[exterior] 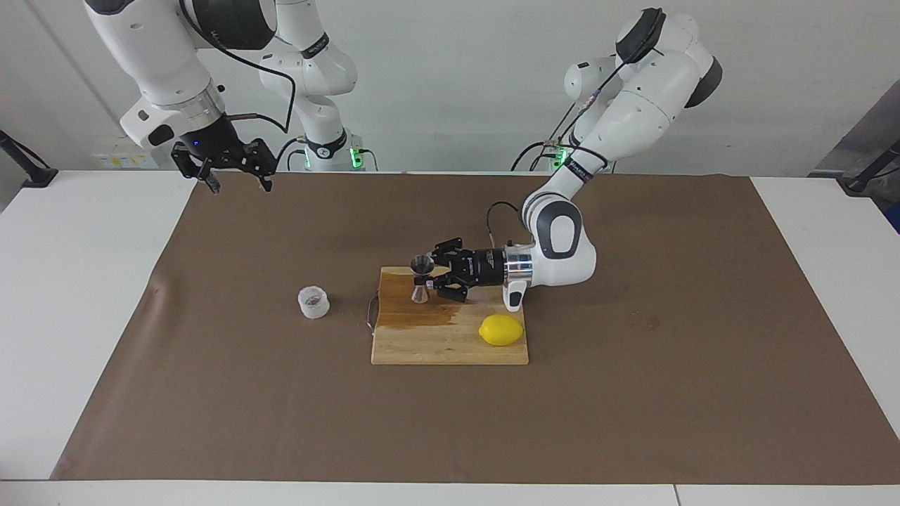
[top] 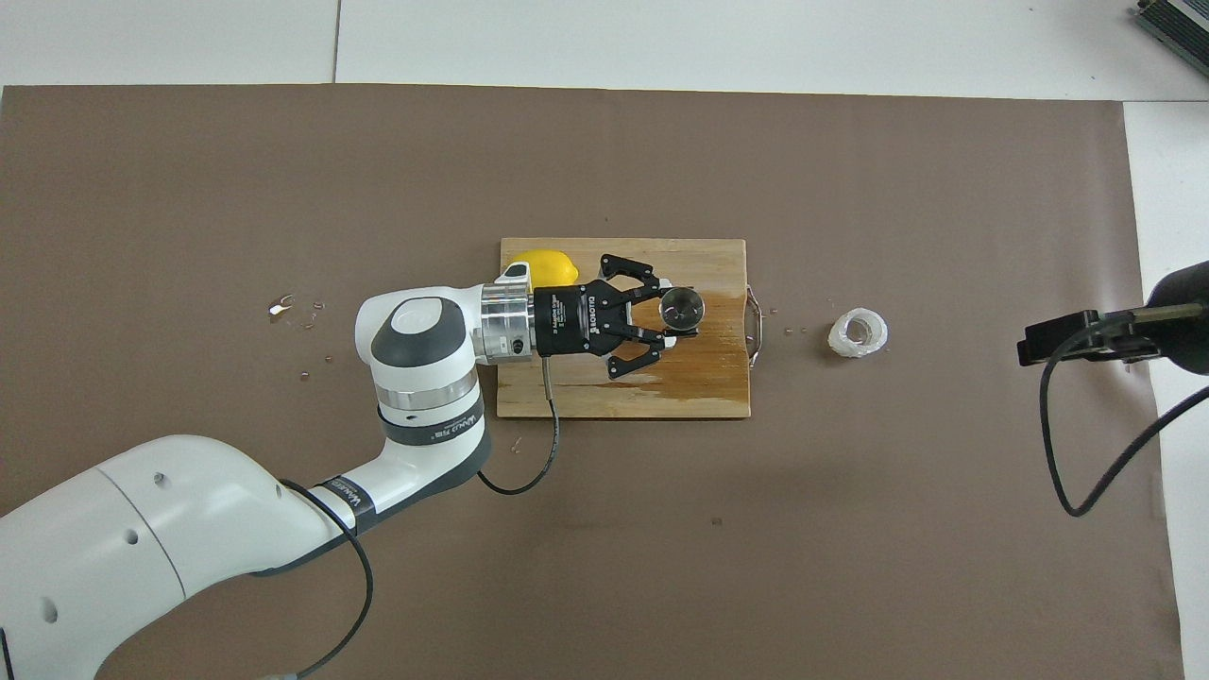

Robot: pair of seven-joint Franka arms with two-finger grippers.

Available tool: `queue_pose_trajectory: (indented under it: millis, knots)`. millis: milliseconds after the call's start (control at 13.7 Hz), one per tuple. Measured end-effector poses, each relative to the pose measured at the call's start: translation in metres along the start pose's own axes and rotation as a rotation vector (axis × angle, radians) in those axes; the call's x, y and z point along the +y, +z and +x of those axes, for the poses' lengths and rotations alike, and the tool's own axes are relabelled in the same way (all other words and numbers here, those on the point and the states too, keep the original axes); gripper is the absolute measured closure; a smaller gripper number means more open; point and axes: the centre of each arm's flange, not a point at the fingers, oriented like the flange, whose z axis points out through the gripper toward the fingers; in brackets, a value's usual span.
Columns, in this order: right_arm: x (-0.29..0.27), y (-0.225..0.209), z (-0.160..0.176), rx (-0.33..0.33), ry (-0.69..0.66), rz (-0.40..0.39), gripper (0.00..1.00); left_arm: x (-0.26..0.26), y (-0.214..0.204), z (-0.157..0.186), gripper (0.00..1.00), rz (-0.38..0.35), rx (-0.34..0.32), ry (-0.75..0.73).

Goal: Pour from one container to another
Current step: 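Lower the silver cup onto the board beside the lemon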

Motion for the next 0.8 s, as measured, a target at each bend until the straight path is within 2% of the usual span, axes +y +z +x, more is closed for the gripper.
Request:
queue_pose_trajectory:
  millis: [219,584,803]
  knots:
    - [0.0,0.0,0.0,0.0,0.0,0.0,0.0,-0.014,0.002,0.017,0.56,-0.056,0.059,0.008]
    - [0.0,0.0,0.0,0.0,0.0,0.0,0.0,-0.032,0.01,0.017,0.56,-0.084,0.065,0.027]
    - [0.0,0.0,0.0,0.0,0.0,0.0,0.0,-0.036,0.009,0.025,0.56,-0.118,0.092,0.031]
